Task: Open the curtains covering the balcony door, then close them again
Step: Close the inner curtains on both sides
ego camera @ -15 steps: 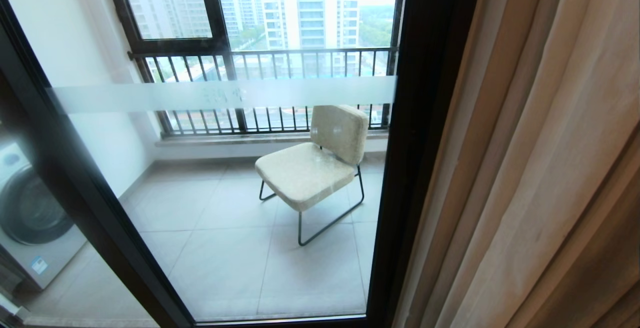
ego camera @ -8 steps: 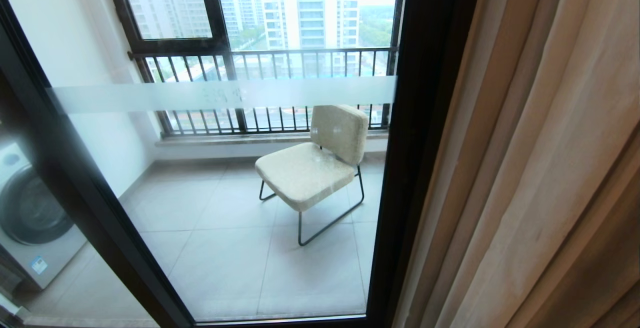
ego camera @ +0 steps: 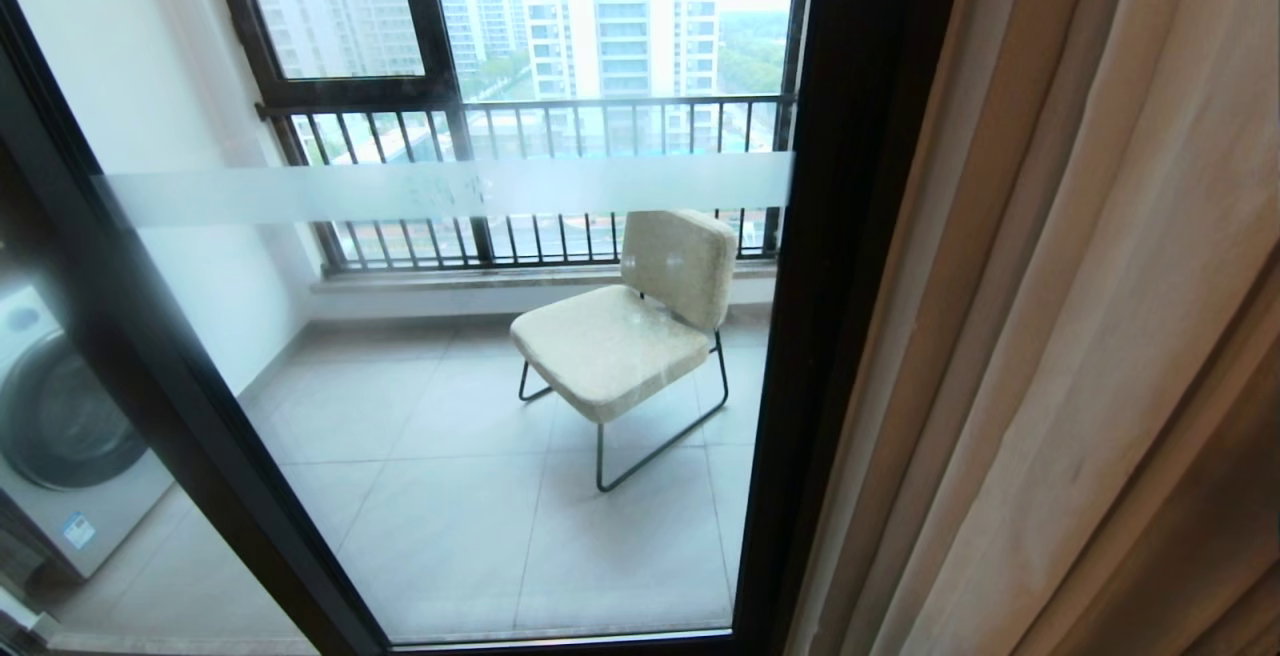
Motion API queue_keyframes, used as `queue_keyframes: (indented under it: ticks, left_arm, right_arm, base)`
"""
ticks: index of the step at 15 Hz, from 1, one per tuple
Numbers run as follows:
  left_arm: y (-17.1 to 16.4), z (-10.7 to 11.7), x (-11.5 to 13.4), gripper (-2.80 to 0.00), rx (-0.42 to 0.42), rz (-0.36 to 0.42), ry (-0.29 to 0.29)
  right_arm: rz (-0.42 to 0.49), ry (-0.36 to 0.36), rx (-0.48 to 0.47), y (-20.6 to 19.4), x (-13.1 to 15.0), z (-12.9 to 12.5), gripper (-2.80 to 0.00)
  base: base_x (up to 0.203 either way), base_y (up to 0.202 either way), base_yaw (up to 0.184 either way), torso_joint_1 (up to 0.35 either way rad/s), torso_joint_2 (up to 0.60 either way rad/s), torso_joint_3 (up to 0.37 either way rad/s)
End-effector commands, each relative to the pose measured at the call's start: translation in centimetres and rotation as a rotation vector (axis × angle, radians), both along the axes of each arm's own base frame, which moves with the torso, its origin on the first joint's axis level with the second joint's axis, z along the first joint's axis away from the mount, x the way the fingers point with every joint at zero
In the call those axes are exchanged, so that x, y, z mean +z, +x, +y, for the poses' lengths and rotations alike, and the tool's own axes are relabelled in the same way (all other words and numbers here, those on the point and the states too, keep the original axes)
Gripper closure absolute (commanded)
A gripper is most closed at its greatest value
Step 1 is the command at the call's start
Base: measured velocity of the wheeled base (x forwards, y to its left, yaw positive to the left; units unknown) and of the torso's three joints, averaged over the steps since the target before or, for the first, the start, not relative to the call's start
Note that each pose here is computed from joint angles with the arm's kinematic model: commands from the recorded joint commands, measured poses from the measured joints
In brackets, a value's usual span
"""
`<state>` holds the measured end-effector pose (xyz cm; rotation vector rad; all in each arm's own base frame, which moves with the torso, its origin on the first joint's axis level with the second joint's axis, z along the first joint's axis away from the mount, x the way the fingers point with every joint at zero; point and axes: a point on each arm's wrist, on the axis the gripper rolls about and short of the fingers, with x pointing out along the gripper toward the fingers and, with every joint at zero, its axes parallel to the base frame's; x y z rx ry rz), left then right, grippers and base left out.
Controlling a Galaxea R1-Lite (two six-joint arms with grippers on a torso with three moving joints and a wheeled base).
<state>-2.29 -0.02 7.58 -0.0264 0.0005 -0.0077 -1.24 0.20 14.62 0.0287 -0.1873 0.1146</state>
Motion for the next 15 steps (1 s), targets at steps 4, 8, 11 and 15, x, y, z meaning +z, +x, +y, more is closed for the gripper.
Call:
queue_keyframes:
  ticks: [4,8,11,15]
  left_arm:
    - [0.0,0.0,0.0,0.0,0.0,0.0,0.0]
    - [0.0,0.0,0.0,0.0,0.0,0.0,-0.001]
    - [0.0,0.0,0.0,0.0,0.0,0.0,-0.001]
    - [0.0,0.0,0.0,0.0,0.0,0.0,-0.001]
  right_arm:
    - [-0.056,0.001,0.025,4.9,7.4,0.1,-2.8]
    - [-0.049,-0.001,0.028,7.5,9.3,0.2,-2.8]
    - [0.01,-0.002,0.039,9.1,9.1,0.4,-2.8]
    - [0.074,-0.007,0.051,11.2,8.6,0.6,-2.8]
  base:
    - [0.0,0.0,0.0,0.0,0.0,0.0]
    - [0.0,0.0,0.0,0.0,0.0,0.0]
    - [0.0,0.0,0.0,0.0,0.0,0.0]
    - [0.0,0.0,0.0,0.0,0.0,0.0]
